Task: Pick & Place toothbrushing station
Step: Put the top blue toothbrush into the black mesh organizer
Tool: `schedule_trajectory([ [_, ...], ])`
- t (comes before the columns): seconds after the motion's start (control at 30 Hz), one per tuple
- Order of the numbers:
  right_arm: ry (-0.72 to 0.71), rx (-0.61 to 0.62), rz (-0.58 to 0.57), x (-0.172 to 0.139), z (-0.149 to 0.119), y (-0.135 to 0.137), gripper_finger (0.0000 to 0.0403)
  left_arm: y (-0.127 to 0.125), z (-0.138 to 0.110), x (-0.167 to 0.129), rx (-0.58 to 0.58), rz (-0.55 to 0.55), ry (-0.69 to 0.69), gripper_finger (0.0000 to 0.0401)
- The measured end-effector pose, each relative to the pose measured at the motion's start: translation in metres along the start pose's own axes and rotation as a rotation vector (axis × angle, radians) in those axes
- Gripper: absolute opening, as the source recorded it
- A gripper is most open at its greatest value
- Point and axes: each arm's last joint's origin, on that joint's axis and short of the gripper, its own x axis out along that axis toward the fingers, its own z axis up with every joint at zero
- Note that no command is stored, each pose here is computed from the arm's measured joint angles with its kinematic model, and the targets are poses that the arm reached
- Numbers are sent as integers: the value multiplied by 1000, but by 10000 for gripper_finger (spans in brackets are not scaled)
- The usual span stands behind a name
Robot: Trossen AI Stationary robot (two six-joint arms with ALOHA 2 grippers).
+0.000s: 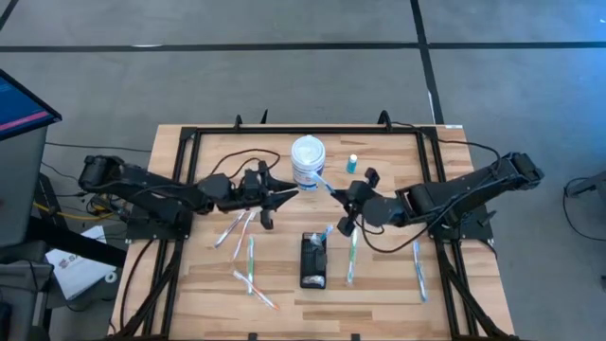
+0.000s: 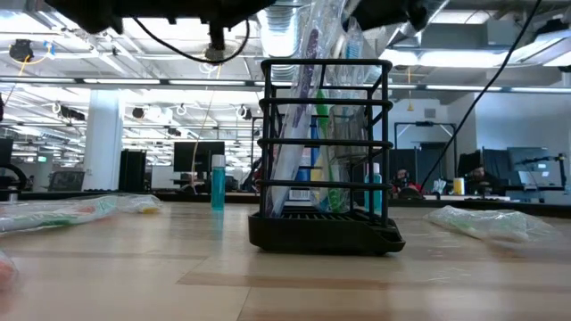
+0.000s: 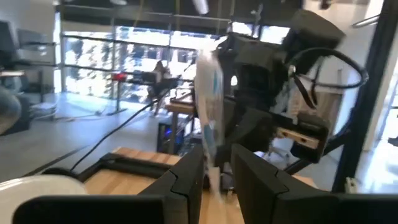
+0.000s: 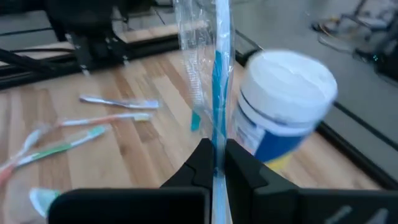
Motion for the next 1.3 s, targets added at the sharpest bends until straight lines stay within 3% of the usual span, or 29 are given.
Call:
schedule_trajectory([
  [0.23, -33, -49, 81, 4, 8, -1, 9, 14, -12, 15, -10, -34, -122, 76],
  [0.4, -36, -60, 81, 5, 9, -1, 10, 21, -18, 20, 7, -176, -162, 76],
  [0.77, -39, -72, 82, 5, 9, -1, 11, 16, -20, 46, 49, -200, -179, 78],
  [1.3, -45, -84, 137, 8, 10, 4, 11, 16, -20, 47, 51, -201, -185, 146],
])
